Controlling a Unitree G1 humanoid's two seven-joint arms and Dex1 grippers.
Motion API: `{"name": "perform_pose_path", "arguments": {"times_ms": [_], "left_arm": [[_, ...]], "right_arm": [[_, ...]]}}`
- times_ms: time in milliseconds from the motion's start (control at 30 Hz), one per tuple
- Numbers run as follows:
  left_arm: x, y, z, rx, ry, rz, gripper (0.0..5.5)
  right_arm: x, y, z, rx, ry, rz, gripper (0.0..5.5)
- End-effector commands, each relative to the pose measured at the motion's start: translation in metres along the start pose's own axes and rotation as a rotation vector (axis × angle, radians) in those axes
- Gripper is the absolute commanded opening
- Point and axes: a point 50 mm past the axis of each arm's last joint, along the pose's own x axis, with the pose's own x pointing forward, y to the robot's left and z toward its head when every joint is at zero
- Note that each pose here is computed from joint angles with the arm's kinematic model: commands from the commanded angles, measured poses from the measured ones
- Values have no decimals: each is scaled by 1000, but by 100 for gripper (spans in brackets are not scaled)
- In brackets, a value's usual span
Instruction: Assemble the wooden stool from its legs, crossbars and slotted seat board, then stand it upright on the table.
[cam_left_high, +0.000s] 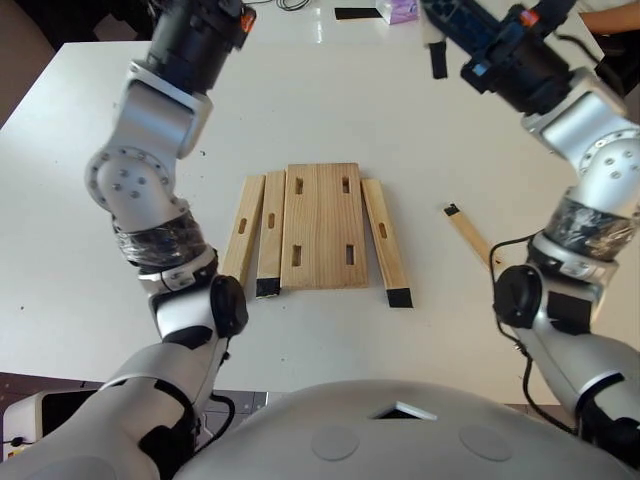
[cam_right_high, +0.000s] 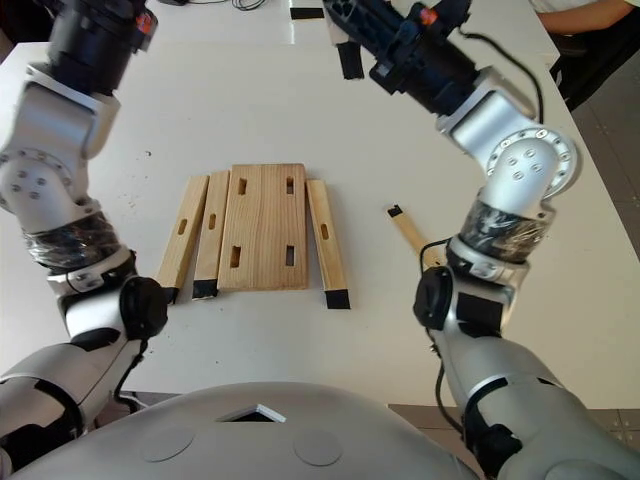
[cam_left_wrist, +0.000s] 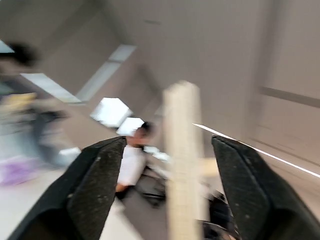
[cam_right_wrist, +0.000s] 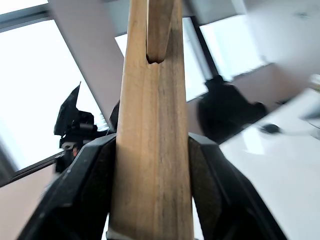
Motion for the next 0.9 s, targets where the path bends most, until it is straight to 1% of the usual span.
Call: {"name": "perform_pose_path", "arguments": {"times_ms": [33,167,300,400,600,800,833,900], "left_arm": [[-5,-6,2,-23,71,-44,388],[-8,-16,0,-32,145,-120,390],[-10,-14,-7,-47,209,-144,390],[-10,-16,-15,-54,262,-182,390],[-10,-20,-15,-40,309,-230,390],[-12,-21,-15,-26,317,-243,390],[-12,-22,-14,-26,313,-249,370],[-13,-23,-14,-25,305,-264,351]], "right_arm": [[5,18,13,-32,98,209,206],[8,27,13,-49,190,324,206],[11,20,7,-80,261,322,206],[11,21,7,-88,298,371,206],[4,18,-7,-99,424,412,206],[0,13,-7,-110,439,395,206],[-1,12,-7,-112,443,393,206],[-2,11,-9,-115,451,386,206]]}}
